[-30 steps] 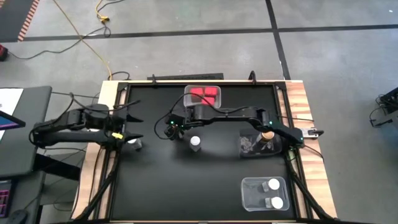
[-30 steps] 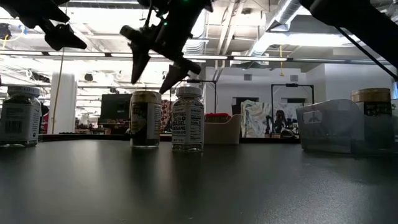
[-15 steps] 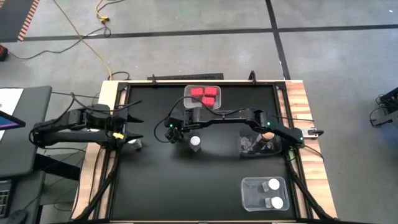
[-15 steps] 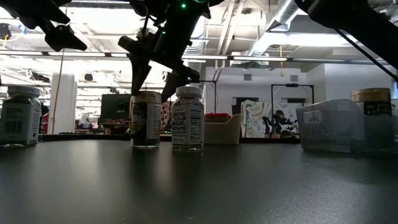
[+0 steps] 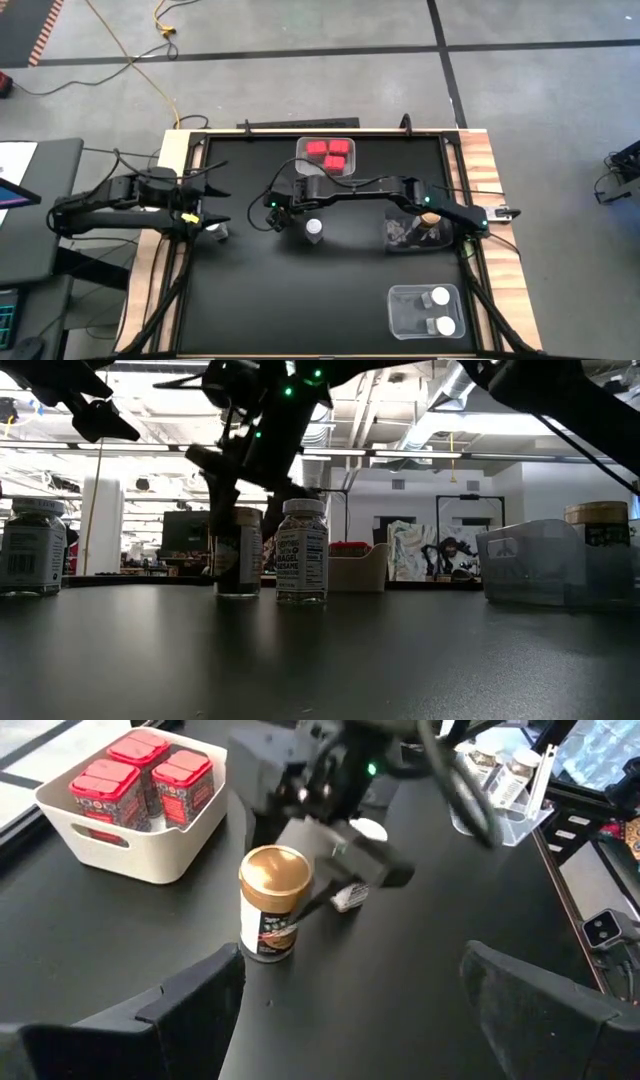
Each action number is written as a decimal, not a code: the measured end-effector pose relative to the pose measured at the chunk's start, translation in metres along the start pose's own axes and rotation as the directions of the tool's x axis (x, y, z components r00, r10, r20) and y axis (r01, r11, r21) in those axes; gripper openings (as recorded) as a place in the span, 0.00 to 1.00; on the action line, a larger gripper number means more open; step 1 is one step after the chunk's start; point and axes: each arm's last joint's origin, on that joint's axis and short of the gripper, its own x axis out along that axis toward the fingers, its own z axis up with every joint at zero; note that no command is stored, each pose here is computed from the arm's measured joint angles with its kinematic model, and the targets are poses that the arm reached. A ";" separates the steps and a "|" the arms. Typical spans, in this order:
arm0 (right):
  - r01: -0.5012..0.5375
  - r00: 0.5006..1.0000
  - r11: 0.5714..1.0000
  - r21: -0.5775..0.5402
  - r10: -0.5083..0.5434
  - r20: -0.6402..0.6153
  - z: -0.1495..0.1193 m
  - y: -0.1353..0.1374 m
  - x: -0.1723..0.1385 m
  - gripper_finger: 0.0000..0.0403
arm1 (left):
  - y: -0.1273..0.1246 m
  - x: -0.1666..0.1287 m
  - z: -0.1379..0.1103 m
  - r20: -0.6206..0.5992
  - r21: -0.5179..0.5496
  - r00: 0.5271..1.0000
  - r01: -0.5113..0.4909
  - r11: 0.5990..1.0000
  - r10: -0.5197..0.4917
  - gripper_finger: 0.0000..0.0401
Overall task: Sort spices by type
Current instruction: Put the golden seasoning bottle into the black bin
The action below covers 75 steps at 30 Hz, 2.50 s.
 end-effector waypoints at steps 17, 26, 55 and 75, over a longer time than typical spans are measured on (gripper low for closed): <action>0.028 1.000 1.000 0.009 -0.028 0.004 0.000 -0.002 -0.001 0.75 | 0.000 0.000 -0.002 -0.023 0.000 1.000 -0.004 1.000 0.004 0.89; 0.054 0.998 0.995 -0.089 -0.056 -0.014 0.007 -0.012 -0.055 0.75 | 0.000 0.000 -0.002 -0.022 0.000 1.000 -0.005 1.000 0.005 0.89; 0.063 0.997 0.983 -0.174 -0.055 0.051 -0.173 -0.096 -0.274 0.75 | 0.000 0.000 -0.002 -0.025 -0.109 1.000 -0.008 0.994 0.005 0.89; 0.043 0.999 0.971 -0.234 -0.048 -0.013 -0.246 -0.143 -0.226 0.75 | 0.000 0.000 -0.002 -0.021 -0.064 1.000 -0.006 0.998 0.004 0.89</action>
